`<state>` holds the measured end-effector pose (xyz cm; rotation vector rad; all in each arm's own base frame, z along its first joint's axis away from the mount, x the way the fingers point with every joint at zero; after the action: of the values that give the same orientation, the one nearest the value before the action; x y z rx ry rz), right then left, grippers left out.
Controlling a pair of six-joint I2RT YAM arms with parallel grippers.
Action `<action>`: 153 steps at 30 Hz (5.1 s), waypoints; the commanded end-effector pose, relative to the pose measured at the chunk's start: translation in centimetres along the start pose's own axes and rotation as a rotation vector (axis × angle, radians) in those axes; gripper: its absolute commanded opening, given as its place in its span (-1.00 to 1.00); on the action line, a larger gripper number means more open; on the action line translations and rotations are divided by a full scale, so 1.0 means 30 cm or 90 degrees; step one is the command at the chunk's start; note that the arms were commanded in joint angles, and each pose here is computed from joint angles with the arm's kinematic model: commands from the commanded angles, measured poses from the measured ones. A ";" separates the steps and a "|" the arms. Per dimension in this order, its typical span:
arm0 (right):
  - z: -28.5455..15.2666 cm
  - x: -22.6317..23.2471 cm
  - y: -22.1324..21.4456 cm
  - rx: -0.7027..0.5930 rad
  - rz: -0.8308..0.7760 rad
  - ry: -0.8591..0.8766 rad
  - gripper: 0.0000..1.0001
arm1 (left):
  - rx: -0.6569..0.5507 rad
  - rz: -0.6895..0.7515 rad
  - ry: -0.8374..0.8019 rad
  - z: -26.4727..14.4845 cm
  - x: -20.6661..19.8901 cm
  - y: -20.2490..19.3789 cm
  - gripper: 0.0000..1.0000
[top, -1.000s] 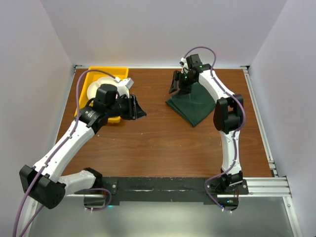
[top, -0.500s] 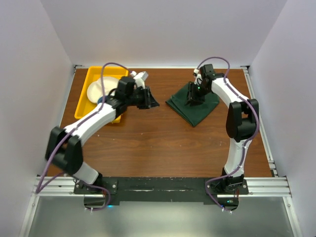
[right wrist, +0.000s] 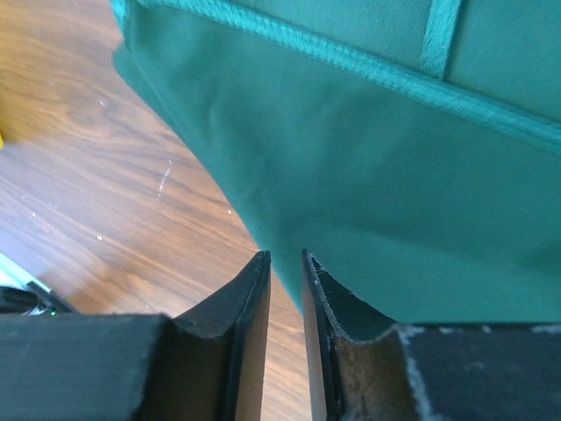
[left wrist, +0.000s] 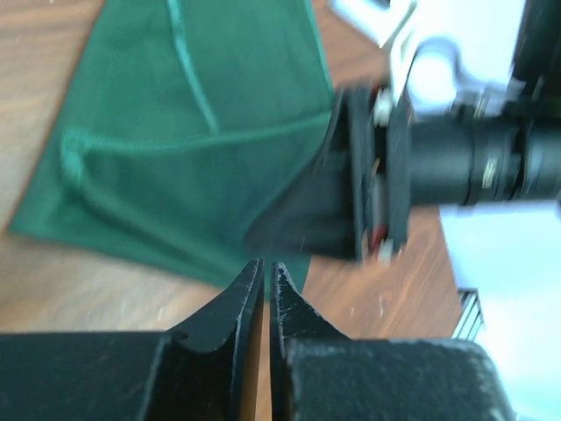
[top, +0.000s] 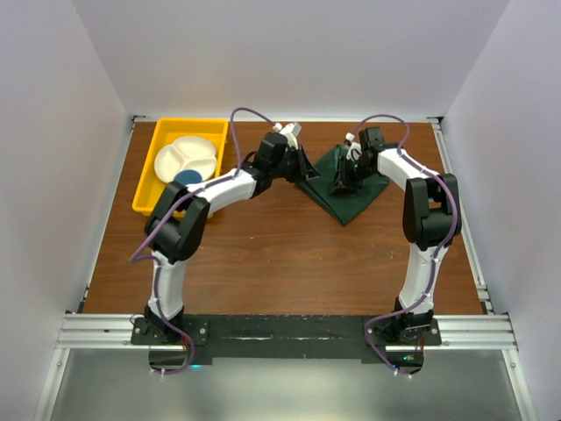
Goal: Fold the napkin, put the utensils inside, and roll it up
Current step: Fold the napkin, then roll the napkin with the utensil
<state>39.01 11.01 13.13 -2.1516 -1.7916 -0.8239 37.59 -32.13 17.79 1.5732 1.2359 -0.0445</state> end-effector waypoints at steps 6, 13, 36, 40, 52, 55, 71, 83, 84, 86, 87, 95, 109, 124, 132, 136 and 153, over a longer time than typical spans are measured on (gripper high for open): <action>0.047 0.015 -0.058 0.025 -0.006 0.054 -0.58 | -0.047 -0.016 -0.018 0.169 0.009 0.094 -0.84; 0.068 -0.001 -0.096 0.051 0.013 0.066 -0.58 | -0.009 -0.039 0.029 0.201 0.125 0.055 -0.91; -0.184 -0.343 0.169 -0.160 0.131 -0.072 -0.51 | 0.080 0.013 0.075 0.243 0.278 0.008 -0.88; -0.140 -0.371 0.187 -0.150 0.140 -0.079 -0.55 | 0.090 0.029 0.079 0.256 0.279 0.018 -0.87; -0.263 -0.281 0.229 -0.192 0.093 -0.151 -0.35 | 0.044 0.043 0.047 0.105 0.093 0.210 -0.62; -0.285 -0.227 0.218 -0.198 0.076 -0.162 -0.23 | 0.040 0.023 0.042 0.012 0.027 0.239 -0.57; 0.002 0.112 0.190 -0.140 -0.081 -0.172 -0.38 | 0.110 0.082 0.061 -0.589 -0.093 -0.001 -0.54; 0.118 0.093 0.114 -0.123 -0.113 -0.267 -0.70 | 0.084 0.084 0.064 -0.661 -0.118 -0.003 -0.53; 0.134 0.080 0.091 -0.109 -0.113 -0.270 -0.70 | 0.083 0.083 0.051 -0.654 -0.125 0.004 -0.53; 0.148 0.081 0.074 -0.107 -0.118 -0.260 -0.70 | 0.079 0.078 0.043 -0.648 -0.131 0.012 -0.53; 0.164 0.064 0.048 -0.089 -0.115 -0.257 -0.70 | 0.076 0.078 0.042 -0.646 -0.131 0.015 -0.53; 0.210 0.065 -0.067 -0.048 -0.135 -0.255 -0.70 | 0.076 0.076 0.041 -0.654 -0.137 0.015 -0.53; -0.023 0.275 -0.109 -0.122 -0.185 -0.237 -0.18 | 0.073 0.067 0.046 -0.667 -0.112 -0.009 -0.53; -0.176 0.273 -0.347 -0.179 -0.728 -0.248 0.96 | 0.008 0.026 0.052 -0.726 0.005 -0.007 -0.54; -0.058 0.247 -0.431 -0.109 -0.793 -0.302 0.74 | 0.008 0.012 0.010 -0.709 0.023 -0.055 -0.54; 0.013 0.241 -0.455 -0.092 -0.791 -0.302 0.59 | 0.017 0.005 0.010 -0.714 0.025 -0.067 -0.54; 0.159 0.181 -0.466 -0.077 -0.796 -0.357 0.25 | 0.015 -0.007 0.051 -0.780 0.039 -0.123 -0.54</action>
<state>27.01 21.08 10.69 -1.1008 -3.4609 -0.4930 23.23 -15.10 23.84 1.6130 1.3099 -0.0275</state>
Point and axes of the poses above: each gripper's point midway between its finger pads, its own z axis out along the fingers, its own x axis along the line the jaws close on, y = z × x, the point moved 9 cm from there along -z, back along the fingers, and after that the axes turned 9 degrees about z, right-handed, at the moved point
